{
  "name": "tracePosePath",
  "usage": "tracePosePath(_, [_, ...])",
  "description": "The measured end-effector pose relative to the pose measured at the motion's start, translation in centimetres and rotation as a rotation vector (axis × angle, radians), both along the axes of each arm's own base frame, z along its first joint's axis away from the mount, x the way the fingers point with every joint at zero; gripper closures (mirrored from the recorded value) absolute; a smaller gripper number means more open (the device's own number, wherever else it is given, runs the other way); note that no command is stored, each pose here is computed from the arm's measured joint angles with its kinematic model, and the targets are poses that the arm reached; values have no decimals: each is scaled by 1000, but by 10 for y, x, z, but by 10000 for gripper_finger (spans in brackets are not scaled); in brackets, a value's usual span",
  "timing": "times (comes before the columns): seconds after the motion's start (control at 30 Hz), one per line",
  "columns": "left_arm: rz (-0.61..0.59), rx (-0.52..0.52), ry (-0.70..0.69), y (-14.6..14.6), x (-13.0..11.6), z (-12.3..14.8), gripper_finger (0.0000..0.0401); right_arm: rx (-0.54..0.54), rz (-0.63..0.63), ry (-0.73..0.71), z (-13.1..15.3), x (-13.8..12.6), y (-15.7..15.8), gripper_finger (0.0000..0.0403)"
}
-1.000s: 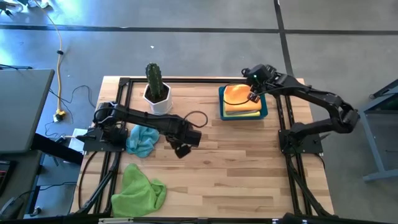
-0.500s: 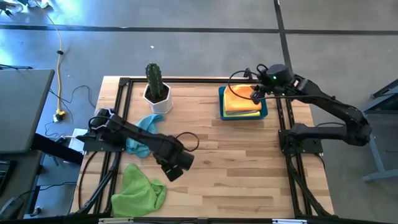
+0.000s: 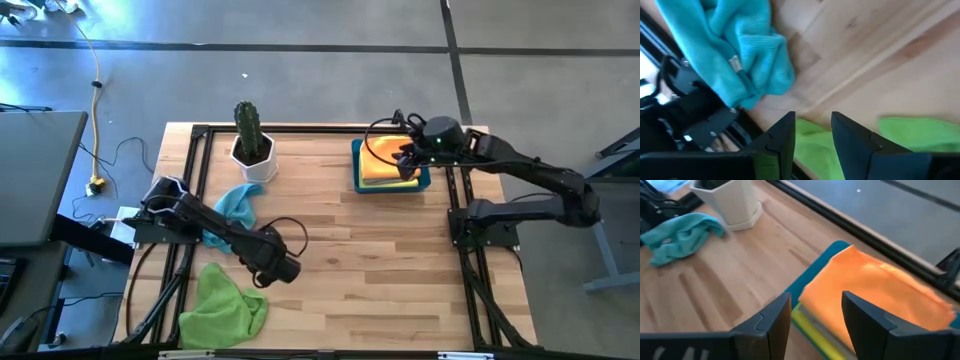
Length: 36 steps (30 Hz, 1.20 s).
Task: Fold microfiber towels
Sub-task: Fold the blue microfiber cloth
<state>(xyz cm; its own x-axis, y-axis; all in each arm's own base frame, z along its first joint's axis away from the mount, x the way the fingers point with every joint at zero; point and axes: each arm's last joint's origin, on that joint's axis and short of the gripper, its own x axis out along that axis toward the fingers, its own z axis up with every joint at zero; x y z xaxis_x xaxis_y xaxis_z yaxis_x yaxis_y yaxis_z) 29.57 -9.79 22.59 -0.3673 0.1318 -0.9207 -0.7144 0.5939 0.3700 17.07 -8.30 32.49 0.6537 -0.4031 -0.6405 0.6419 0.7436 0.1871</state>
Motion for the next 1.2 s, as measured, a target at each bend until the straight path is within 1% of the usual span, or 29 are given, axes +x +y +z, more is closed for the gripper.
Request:
tracePosePath(0.13, [-40,7,68,3,-8,-14,286,31,11,-20,0,4,8,234])
tracePosePath(0.27, [-53,9,133,11,-16,-26,286,51,5,-31,0,6,13,234])
tracePosePath(0.37, [-68,9,177,18,-21,-34,286,53,-4,-35,0,7,15,234])
tracePosePath(0.47, [-80,31,217,27,-26,-42,286,49,-21,-36,0,7,17,234])
tracePosePath(0.73, [-91,18,262,52,-37,-69,286,47,-21,-35,0,7,17,234])
tracePosePath(0.83, [-72,2,239,61,-38,-78,286,43,-20,-31,0,7,17,234])
tracePosePath(0.93, [-57,-25,180,66,-36,-87,286,31,-8,-21,0,7,17,234])
tracePosePath(1.07, [-49,-36,97,68,-33,-99,286,28,-5,-19,0,7,17,234])
tracePosePath(1.2, [-34,-65,51,68,-31,-102,287,10,13,-9,0,7,17,234])
